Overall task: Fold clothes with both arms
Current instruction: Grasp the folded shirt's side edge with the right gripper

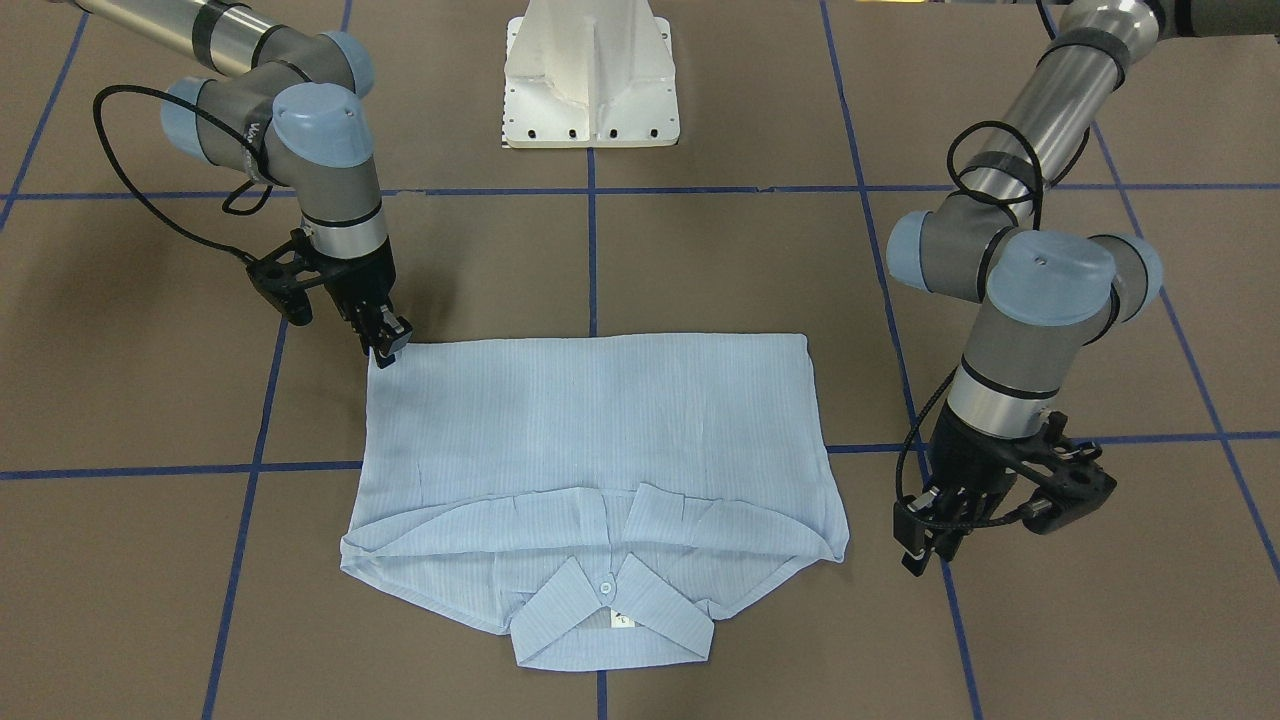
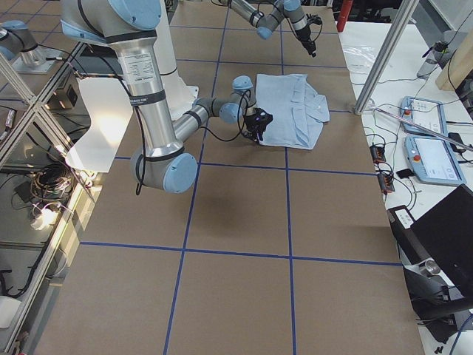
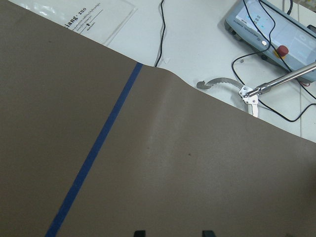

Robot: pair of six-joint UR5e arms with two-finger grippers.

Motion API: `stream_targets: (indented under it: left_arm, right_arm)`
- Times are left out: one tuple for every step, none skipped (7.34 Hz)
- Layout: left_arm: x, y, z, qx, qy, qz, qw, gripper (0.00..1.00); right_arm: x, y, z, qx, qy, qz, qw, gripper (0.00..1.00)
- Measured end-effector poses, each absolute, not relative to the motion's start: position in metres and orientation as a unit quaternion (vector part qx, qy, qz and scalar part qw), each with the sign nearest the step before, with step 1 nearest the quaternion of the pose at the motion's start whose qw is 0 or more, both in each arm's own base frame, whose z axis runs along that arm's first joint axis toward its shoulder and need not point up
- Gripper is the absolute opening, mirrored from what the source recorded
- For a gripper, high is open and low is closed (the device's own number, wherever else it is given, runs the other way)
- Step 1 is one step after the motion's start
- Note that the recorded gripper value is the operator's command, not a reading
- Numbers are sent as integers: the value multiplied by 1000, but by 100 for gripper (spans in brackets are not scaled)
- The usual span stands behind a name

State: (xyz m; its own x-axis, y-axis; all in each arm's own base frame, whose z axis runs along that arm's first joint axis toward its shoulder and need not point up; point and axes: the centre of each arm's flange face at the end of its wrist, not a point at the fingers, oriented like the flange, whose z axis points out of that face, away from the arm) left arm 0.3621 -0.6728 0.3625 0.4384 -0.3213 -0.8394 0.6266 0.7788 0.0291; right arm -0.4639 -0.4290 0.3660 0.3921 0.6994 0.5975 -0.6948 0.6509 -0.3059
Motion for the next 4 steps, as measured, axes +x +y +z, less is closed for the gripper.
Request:
stream_targets:
  left_arm:
    - [362,-672,365,170,446,-286,831,49]
    - [361,-672,366,170,445,-286,831,49]
    - [362,-671,366,169,446,-285,831,49]
    - [363,-668,363,169,450,-283,830,49]
  right_arm:
    - [-458,-431,359,-8,-366,418,831,0]
    - [-447,-426,351,-17,-374,415,829,0]
    - [-433,-407,345,-28,-377,407,832,0]
    - [-428,-367,335,-46,-367,386,845,0]
